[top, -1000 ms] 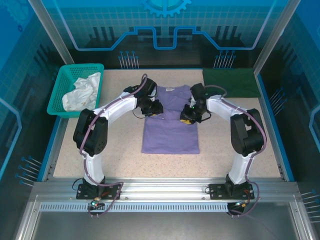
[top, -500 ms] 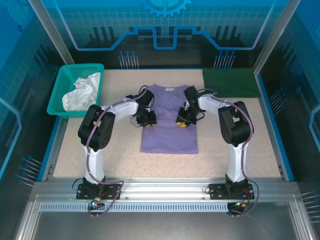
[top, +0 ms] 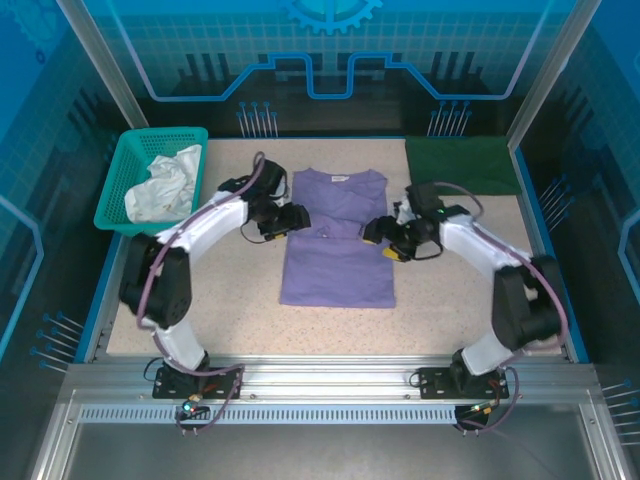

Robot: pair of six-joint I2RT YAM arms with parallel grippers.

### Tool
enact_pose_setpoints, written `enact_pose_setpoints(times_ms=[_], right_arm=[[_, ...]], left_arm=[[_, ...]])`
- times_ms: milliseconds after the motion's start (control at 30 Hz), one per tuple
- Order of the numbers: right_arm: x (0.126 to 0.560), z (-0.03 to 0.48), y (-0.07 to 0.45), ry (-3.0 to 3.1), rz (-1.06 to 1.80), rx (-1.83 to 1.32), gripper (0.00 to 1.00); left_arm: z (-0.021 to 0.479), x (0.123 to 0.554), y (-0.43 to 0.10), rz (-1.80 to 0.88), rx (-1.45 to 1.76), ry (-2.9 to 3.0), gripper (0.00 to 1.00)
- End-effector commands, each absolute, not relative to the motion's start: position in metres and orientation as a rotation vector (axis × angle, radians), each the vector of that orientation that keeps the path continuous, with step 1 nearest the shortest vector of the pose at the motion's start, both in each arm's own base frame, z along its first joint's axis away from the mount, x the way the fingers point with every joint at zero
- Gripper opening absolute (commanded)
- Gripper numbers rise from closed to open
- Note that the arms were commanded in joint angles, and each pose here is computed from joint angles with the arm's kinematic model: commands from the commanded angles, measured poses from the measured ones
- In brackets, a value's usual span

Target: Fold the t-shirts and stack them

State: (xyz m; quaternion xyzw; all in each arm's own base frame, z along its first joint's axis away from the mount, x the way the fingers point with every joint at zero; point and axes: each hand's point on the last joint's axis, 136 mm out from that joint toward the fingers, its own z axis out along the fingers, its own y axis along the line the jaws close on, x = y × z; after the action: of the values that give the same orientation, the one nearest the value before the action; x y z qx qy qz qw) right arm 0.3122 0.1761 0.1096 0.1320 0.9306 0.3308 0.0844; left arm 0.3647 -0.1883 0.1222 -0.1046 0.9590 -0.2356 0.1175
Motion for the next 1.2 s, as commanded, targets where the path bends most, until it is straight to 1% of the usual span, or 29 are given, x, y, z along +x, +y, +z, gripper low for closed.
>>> enact_pose_setpoints(times_ms=[0, 67, 167, 267, 333, 433, 533, 633, 833, 1033, 1167], right_arm=[[0.264, 0.092, 0.162, 2.836, 1.007, 0.388, 0.76], [0.238, 0.081, 0.154, 2.867, 1.012, 0.415, 0.76], [0.209, 0.064, 0.144, 2.899, 0.977, 0.426, 0.73], [0.190, 0.051, 0.139, 2.920, 0.962, 0.431, 0.67], [0.183, 0.045, 0.138, 2.927, 0.953, 0.429, 0.64], [0.182, 0.040, 0.135, 2.923, 0.934, 0.436, 0.61], [0.185, 0.038, 0.138, 2.921, 0.944, 0.445, 0.58], [0.189, 0.035, 0.143, 2.945, 0.937, 0.430, 0.55], [0.196, 0.032, 0.153, 2.982, 0.910, 0.387, 0.53], [0.200, 0.027, 0.155, 3.003, 0.881, 0.381, 0.49], [0.202, 0.022, 0.153, 3.025, 0.845, 0.402, 0.42]], left_arm=[[0.110, 0.308, -0.184, -0.813, -0.360, 2.944, 0.69], [0.100, 0.281, -0.183, -0.872, -0.405, 3.001, 0.69], [0.081, 0.247, -0.178, -0.896, -0.479, 3.079, 0.67], [0.068, 0.225, -0.178, -0.944, -0.538, 3.131, 0.64], [0.061, 0.217, -0.181, -0.984, -0.563, 3.154, 0.61], [0.053, 0.212, -0.180, -0.988, -0.571, 3.177, 0.60], [0.047, 0.208, -0.181, -0.988, -0.583, 3.204, 0.57], [0.039, 0.203, -0.178, -0.940, -0.579, 3.235, 0.56], [0.031, 0.203, -0.177, -0.909, -0.590, 3.239, 0.54], [0.024, 0.206, -0.184, -0.898, -0.570, 3.258, 0.48], [0.016, 0.207, -0.180, -0.818, -0.561, 3.272, 0.42]])
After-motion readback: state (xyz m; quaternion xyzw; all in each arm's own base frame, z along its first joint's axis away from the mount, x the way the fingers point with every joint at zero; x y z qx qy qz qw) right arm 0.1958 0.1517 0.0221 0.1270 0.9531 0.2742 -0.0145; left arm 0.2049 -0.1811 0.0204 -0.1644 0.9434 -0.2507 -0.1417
